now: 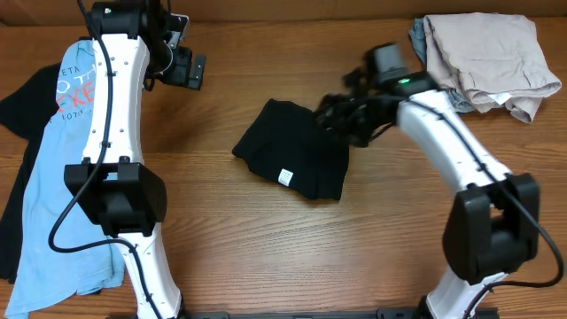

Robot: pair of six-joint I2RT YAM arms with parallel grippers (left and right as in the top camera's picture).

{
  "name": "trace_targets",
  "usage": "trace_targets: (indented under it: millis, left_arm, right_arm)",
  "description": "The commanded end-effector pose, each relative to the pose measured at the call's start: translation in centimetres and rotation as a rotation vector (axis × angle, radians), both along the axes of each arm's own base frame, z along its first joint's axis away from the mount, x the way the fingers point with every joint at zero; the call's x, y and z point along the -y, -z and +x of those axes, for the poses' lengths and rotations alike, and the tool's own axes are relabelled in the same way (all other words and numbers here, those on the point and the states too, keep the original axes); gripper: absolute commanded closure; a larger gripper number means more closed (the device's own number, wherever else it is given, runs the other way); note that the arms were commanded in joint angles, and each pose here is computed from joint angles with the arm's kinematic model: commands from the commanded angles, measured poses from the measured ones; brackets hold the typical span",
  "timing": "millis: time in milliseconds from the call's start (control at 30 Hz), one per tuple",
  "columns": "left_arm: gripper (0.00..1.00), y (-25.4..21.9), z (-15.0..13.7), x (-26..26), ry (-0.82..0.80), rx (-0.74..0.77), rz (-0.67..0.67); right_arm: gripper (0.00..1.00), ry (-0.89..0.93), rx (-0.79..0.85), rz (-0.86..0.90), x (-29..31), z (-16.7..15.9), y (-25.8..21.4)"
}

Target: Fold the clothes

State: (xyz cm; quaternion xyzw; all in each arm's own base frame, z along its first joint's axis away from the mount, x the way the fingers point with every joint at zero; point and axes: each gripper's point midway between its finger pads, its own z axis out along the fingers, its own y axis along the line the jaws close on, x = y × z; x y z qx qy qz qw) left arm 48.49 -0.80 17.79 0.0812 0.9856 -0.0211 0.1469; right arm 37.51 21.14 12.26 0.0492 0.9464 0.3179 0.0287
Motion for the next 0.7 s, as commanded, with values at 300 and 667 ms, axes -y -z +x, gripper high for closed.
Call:
trace_targets:
  millis: [300,667]
  left_arm:
    - [0.00,0.4,0.1,-0.1,-0.012,-0.011,-0.014]
    - [0.00,0.4,-0.1,-0.1,-0.012,-0.016,-0.014]
  right_arm:
    - [0.22,-0.178,0.014,-0.288,-2.7,-6.0,6.3]
    - [0.22,-0.095,-0.005,-0.489,3.3,-4.0,9.6]
